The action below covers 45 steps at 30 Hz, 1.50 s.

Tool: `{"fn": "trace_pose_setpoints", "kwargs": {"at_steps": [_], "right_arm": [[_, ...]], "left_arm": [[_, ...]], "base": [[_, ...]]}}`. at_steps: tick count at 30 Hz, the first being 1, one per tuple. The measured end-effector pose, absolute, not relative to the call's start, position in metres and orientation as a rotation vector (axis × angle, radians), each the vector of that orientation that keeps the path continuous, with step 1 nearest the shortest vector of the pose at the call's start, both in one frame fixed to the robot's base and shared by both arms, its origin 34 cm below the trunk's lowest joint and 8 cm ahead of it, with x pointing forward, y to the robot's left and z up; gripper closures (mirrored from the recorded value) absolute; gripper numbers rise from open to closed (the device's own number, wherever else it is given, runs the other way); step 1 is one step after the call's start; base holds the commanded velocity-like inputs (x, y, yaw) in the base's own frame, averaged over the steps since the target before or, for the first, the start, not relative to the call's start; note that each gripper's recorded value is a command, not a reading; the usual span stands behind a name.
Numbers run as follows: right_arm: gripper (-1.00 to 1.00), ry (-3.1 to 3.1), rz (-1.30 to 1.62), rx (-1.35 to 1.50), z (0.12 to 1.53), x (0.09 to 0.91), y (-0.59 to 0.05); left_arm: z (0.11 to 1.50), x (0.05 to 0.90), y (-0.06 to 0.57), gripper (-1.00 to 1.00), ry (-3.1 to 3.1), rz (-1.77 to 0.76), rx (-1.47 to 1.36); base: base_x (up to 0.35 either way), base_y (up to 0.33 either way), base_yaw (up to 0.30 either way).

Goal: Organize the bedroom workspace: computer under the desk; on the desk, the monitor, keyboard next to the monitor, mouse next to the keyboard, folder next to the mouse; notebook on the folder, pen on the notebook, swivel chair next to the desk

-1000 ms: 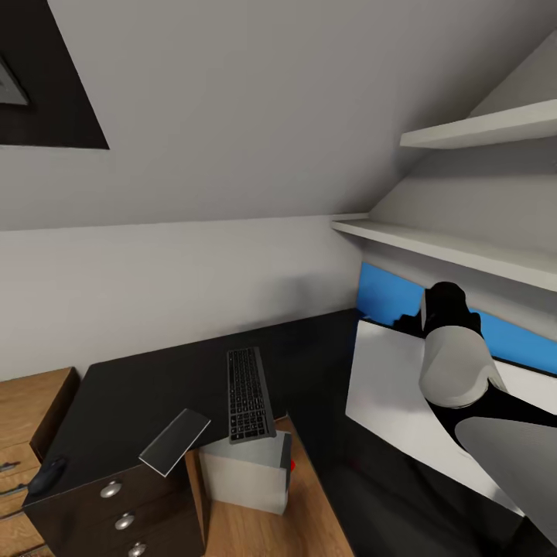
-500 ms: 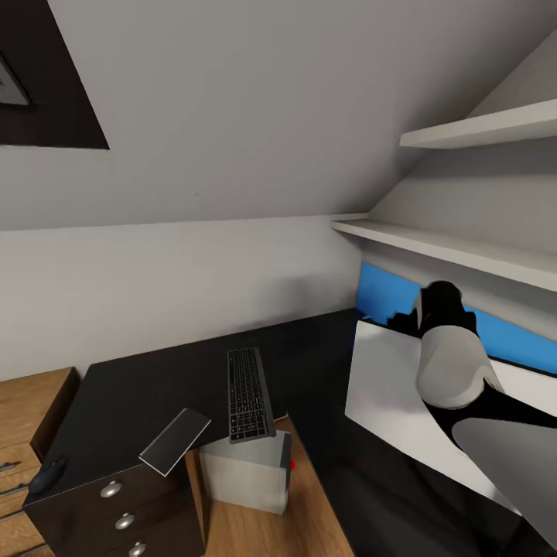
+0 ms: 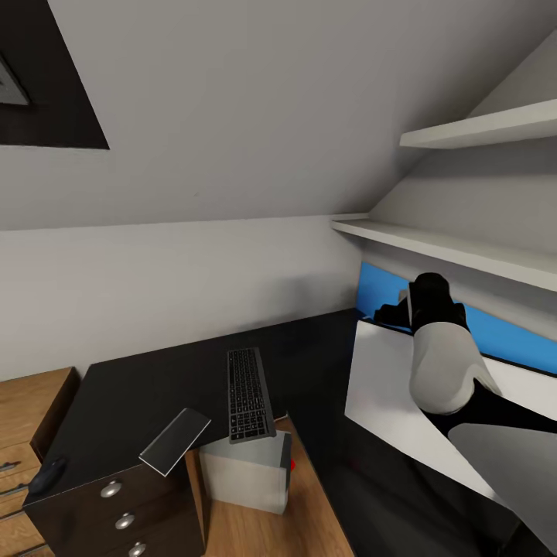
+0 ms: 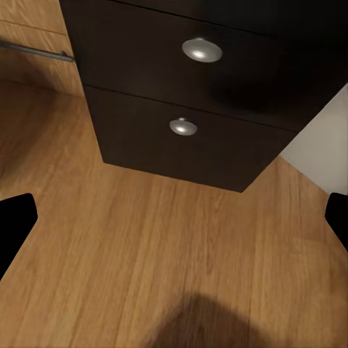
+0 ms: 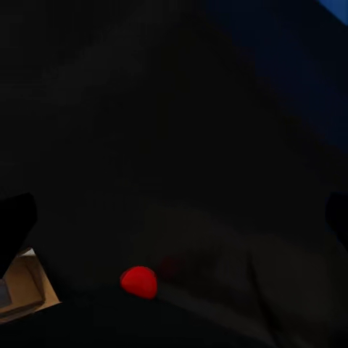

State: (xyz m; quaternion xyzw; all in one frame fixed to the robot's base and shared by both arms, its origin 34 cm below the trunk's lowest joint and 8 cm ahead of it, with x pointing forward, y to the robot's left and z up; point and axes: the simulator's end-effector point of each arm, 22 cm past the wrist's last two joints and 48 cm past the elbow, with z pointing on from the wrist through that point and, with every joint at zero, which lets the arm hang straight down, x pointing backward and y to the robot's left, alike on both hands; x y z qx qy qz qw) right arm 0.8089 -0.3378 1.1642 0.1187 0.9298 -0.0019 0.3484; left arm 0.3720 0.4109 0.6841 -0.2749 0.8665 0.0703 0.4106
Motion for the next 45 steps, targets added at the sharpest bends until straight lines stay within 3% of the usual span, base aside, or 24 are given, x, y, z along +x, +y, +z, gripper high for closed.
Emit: {"fn": "trace_pose_setpoints", "kwargs": {"at_steps": [45], "right_arm": [[-1.00, 2.409, 0.024, 0.275, 1.166, 0.812, -0.318]], "left_arm": [[0.684, 0.372, 0.412, -1.00, 2.180, 0.180, -0.691]], "base": [[-0.075, 0.000, 0.000]]}}
